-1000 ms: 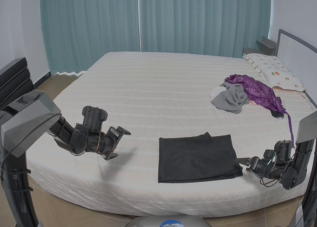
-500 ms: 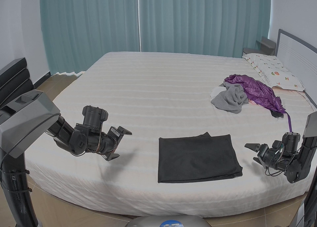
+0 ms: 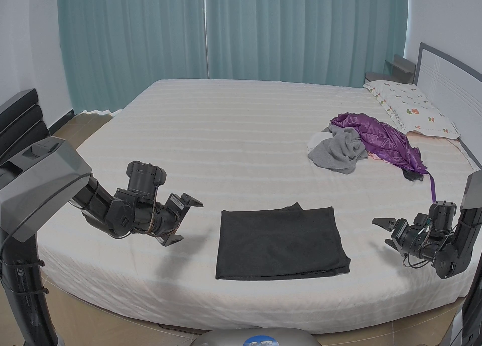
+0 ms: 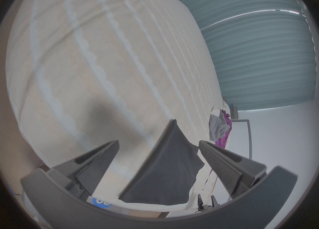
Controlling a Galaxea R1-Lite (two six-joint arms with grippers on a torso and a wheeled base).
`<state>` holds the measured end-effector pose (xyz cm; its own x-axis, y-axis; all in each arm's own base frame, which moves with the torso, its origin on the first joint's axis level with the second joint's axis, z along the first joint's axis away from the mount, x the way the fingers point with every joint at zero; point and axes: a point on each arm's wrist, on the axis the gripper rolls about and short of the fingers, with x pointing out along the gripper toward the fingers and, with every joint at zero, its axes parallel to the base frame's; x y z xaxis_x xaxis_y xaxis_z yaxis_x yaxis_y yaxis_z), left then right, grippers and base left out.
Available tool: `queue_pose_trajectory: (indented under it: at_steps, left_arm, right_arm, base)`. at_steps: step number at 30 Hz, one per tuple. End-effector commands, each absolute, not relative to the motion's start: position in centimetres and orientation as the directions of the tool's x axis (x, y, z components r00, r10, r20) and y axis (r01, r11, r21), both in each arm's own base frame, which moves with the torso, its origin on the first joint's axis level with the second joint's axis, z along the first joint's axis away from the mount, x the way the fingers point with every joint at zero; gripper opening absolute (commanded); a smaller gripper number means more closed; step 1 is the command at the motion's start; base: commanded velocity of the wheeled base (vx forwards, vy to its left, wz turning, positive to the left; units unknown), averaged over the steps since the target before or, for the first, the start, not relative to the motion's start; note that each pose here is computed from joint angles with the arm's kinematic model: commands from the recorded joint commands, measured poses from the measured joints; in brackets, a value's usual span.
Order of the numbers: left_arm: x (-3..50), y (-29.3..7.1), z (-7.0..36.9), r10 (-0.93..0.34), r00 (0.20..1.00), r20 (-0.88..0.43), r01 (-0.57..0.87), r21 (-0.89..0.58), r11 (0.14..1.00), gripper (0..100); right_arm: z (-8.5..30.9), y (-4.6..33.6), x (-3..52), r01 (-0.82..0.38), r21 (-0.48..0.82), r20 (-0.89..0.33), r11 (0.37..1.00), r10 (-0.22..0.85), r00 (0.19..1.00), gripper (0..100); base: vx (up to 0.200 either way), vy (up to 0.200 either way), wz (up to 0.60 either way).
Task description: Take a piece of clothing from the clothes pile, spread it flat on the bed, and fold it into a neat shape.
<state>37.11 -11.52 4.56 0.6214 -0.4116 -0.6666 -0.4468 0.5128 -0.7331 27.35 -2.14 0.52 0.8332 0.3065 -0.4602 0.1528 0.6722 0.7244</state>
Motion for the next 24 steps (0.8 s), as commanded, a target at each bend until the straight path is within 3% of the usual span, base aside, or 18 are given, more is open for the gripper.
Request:
queue_pose_trajectory:
  at_steps: [1, 14, 18, 24]
  left_arm:
    - [37.1, -11.6, 4.6, -0.411, 0.623, -0.666, -0.44, -0.732, 0.519, 100]
    - [36.9, -12.4, 2.7, -0.419, 0.591, -0.689, -0.296, -0.669, 0.682, 100]
    - [36.9, -13.0, 2.2, -0.429, 0.591, -0.683, -0.269, -0.668, 0.694, 100]
    - [36.3, -14.4, 0.4, -0.438, 0.565, -0.699, -0.146, -0.607, 0.781, 100]
  right_arm:
    - [0.3, -2.1, 27.4, 0.157, 0.725, -0.466, 0.671, 0.309, 0.829, 100]
    - [-0.1, -2.0, 27.4, 0.162, 0.724, -0.475, 0.67, 0.314, 0.822, 100]
    - [-0.1, -1.9, 27.4, 0.161, 0.724, -0.476, 0.671, 0.317, 0.82, 100]
    - [-0.1, -1.8, 27.4, 0.16, 0.724, -0.476, 0.671, 0.318, 0.82, 100]
  base:
    - [0.0, 0.0, 0.0]
    - [0.0, 0.0, 0.0]
    - [0.0, 0.0, 0.0]
    - [0.0, 0.0, 0.0]
